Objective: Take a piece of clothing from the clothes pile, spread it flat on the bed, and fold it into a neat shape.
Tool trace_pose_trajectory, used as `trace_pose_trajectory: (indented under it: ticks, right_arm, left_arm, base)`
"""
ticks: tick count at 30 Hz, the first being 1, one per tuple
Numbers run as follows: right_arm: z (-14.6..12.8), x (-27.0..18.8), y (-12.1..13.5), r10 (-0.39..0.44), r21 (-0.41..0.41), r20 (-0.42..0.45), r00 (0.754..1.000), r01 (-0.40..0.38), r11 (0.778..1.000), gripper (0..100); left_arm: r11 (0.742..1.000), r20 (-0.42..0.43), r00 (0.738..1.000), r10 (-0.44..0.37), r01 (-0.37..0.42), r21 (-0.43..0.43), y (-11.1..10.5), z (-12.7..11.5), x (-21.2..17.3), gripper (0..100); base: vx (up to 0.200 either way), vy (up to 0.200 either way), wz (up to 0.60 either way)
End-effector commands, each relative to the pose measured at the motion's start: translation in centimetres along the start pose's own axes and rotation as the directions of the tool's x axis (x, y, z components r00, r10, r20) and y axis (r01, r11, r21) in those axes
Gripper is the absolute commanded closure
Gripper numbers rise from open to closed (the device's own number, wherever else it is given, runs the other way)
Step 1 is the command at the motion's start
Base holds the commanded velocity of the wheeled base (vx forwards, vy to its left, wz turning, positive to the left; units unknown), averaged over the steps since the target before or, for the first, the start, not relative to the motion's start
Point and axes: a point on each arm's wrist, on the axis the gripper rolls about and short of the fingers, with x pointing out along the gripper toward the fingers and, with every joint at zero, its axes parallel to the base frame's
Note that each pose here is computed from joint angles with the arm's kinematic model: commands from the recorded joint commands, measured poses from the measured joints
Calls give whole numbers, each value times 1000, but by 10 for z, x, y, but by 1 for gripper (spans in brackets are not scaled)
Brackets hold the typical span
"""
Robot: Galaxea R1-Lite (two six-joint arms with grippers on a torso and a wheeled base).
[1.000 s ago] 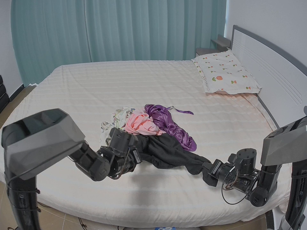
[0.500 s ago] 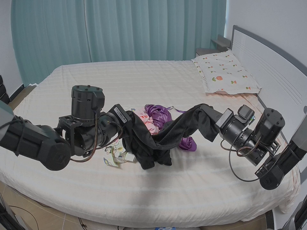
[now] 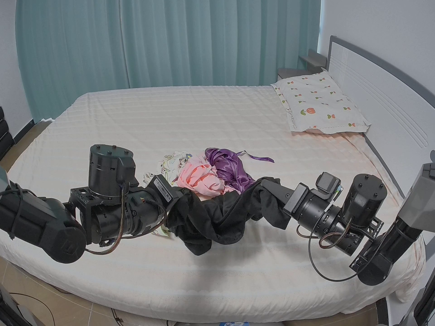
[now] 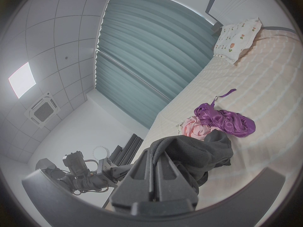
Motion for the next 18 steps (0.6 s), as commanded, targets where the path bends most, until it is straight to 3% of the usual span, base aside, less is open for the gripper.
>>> trace_pose_trajectory:
  ticks: [1, 6, 18]
  right_arm:
    - [-2, 0, 1, 9, -1, 3, 1000, -9, 1000, 100]
    - [-2, 0, 3, 12, -1, 4, 1000, -12, 1000, 100]
    - [-4, 1, 0, 0, 0, 2, 1000, 0, 1000, 100]
  left_arm:
    - [1000, -27, 999, 21, -21, 2, 6, -7, 6, 100]
    - [1000, -22, 1000, 14, -14, -18, 7, -6, 6, 100]
    - [999, -17, 999, 30, -31, -31, 12, -4, 13, 100]
  base:
    - [-200, 0, 0]
    - [-200, 0, 0]
    - [0, 0, 0]
